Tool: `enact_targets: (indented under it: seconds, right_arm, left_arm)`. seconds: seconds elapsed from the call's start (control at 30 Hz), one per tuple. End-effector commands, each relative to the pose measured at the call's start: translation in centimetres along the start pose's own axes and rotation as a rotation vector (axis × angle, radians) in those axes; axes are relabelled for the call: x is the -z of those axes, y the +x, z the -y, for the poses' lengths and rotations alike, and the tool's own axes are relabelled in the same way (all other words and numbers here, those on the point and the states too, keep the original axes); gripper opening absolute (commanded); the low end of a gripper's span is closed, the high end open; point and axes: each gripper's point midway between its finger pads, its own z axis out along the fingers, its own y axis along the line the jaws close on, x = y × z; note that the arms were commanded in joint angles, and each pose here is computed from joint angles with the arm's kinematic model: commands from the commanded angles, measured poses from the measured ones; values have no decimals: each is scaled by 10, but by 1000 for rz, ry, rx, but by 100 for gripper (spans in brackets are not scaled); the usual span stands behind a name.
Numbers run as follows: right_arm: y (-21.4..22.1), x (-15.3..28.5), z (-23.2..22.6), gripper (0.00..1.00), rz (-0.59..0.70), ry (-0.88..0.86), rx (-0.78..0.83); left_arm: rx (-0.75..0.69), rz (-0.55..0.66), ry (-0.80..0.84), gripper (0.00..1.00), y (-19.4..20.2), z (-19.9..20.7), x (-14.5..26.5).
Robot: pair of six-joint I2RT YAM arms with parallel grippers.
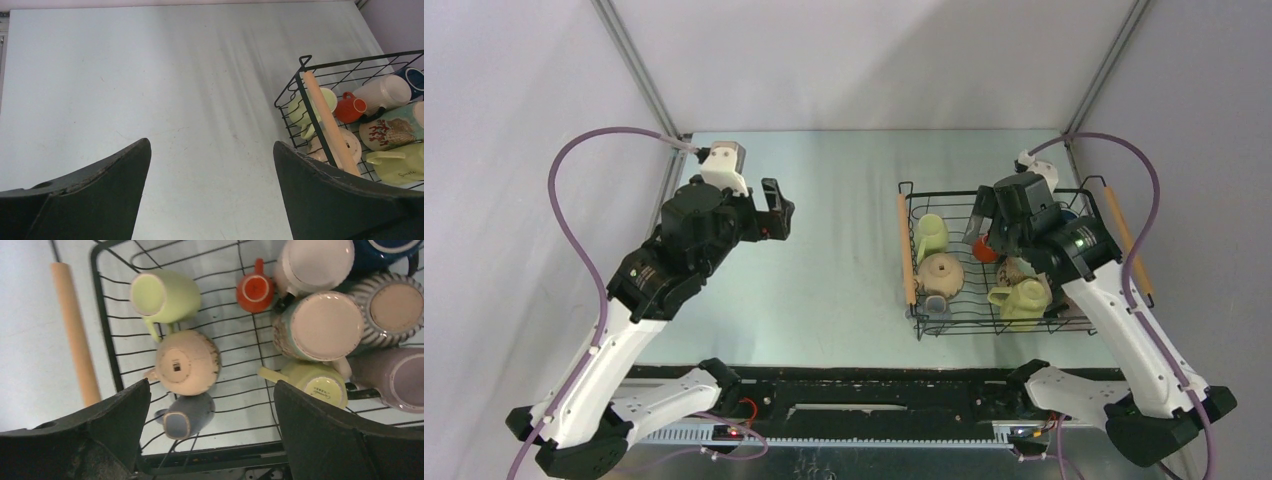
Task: Unload the cups from the dish rack
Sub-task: Unload the cup from the dish rack.
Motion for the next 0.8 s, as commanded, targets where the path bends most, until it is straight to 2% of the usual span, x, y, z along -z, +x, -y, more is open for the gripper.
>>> enact_targets:
  seconds: [0.0,0.37,0.77]
  right_arm:
    - [6,-12,17,100,-13,77,-36]
    - [15,-50,73,100,-62,336,-58]
    - [28,-74,112,100,-97,368,-163]
  left_arm:
    - [-29,7,8,100,3,-1,-5]
    - [-31,-12,53,100,7,6,0]
    - [-43,-40,97,100,9,15,-3]
